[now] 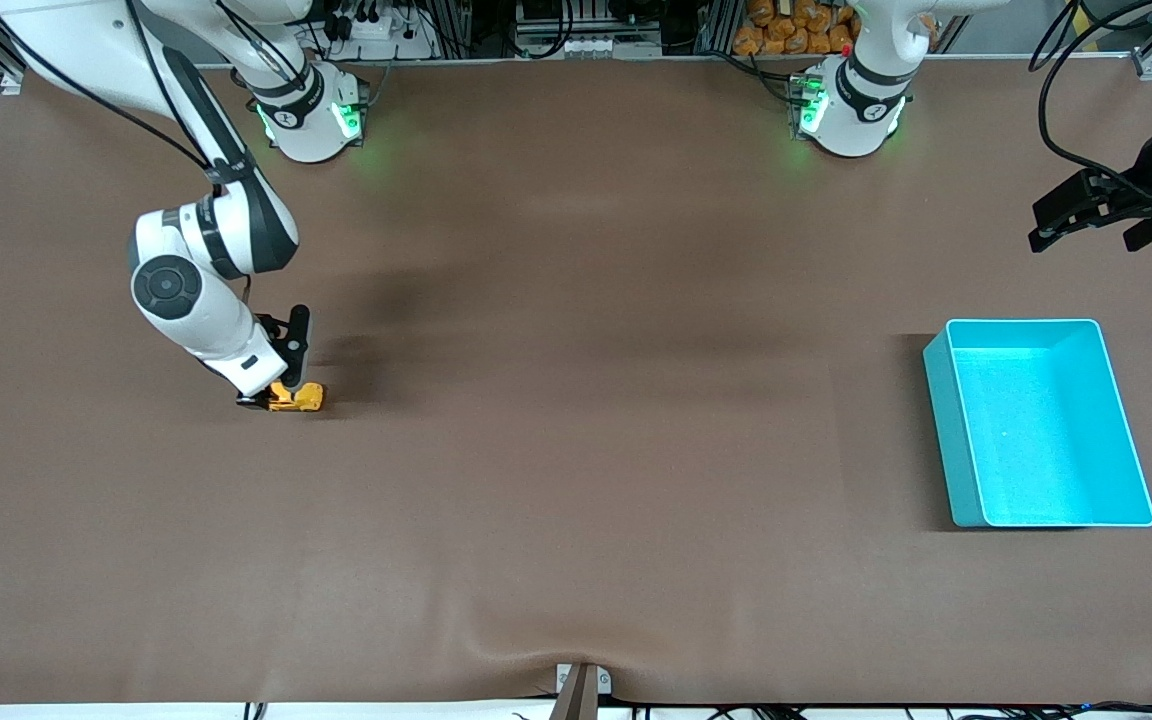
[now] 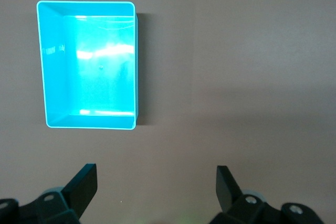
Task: Wind and store yellow beetle car
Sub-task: 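Lower the open right gripper over the yellow toy car, then close the right gripper on the yellow toy car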
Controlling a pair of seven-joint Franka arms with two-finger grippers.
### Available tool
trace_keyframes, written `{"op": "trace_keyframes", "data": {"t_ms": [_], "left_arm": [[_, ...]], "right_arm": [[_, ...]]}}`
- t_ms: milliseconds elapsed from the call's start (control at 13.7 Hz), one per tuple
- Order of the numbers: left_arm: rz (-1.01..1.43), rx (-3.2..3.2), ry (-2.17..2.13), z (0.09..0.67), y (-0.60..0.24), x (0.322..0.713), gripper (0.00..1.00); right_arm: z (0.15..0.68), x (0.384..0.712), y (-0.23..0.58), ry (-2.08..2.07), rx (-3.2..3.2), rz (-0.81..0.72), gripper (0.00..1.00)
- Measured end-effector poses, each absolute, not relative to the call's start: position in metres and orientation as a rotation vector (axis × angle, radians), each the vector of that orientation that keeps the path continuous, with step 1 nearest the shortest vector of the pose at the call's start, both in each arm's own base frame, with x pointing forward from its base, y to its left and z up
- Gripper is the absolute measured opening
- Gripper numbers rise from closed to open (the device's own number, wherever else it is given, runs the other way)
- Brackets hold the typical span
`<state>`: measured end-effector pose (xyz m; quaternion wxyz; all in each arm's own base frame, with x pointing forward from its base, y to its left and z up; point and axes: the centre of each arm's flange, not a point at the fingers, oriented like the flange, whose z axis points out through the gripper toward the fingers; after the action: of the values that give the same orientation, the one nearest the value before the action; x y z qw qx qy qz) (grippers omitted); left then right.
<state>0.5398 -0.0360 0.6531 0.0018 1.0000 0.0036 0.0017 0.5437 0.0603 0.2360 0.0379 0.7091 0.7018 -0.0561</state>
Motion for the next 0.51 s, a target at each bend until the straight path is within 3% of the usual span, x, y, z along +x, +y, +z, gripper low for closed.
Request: {"op": "trace_keyframes", "data": {"t_ms": [511], "left_arm": [[0.005,3.138,0.011,0.653,-0.036,0.540,1.00]], "right_arm": [[0.215,0.544,0.064,2.073,2.209,-0.170,0.74]]}}
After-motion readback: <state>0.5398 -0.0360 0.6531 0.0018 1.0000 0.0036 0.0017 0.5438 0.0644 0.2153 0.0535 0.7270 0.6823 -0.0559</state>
